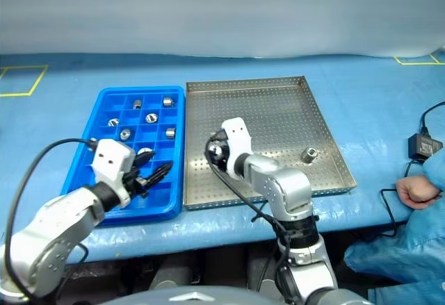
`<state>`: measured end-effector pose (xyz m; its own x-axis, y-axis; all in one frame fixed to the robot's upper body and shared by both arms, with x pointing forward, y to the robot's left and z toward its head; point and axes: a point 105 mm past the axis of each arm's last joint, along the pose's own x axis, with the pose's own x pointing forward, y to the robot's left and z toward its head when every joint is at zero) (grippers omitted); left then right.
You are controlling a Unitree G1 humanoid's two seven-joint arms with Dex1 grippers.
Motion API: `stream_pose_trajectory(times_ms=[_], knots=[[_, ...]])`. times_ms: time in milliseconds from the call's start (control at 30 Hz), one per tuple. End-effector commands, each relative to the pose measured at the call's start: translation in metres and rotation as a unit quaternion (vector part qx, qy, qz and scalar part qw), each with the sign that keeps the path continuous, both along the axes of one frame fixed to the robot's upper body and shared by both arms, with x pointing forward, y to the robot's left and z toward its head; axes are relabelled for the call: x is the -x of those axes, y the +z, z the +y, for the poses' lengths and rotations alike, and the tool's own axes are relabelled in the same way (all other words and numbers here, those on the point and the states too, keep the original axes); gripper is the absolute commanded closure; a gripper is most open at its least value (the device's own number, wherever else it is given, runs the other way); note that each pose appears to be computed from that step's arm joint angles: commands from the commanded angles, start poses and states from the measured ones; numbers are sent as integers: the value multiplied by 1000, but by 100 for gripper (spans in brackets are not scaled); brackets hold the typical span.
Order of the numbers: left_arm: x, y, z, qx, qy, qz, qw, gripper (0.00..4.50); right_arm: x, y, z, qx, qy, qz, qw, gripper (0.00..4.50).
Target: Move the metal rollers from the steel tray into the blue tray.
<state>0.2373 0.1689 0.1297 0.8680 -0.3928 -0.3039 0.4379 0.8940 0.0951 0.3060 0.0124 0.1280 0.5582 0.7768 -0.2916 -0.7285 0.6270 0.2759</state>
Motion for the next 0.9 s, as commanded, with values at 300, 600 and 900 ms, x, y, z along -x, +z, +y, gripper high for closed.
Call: stream_pose_trajectory(times_ms=[300, 600, 900], knots=[[47, -3, 53, -71, 128, 25, 989, 166, 45, 11, 95, -32, 194, -22, 980, 274], [50, -7, 47, -58, 133, 26, 989, 166, 56, -12, 99, -2, 221, 6, 975, 274], [40, -4, 34, -46, 107, 18, 993, 166, 48, 0, 86, -15, 190, -38, 981, 61]])
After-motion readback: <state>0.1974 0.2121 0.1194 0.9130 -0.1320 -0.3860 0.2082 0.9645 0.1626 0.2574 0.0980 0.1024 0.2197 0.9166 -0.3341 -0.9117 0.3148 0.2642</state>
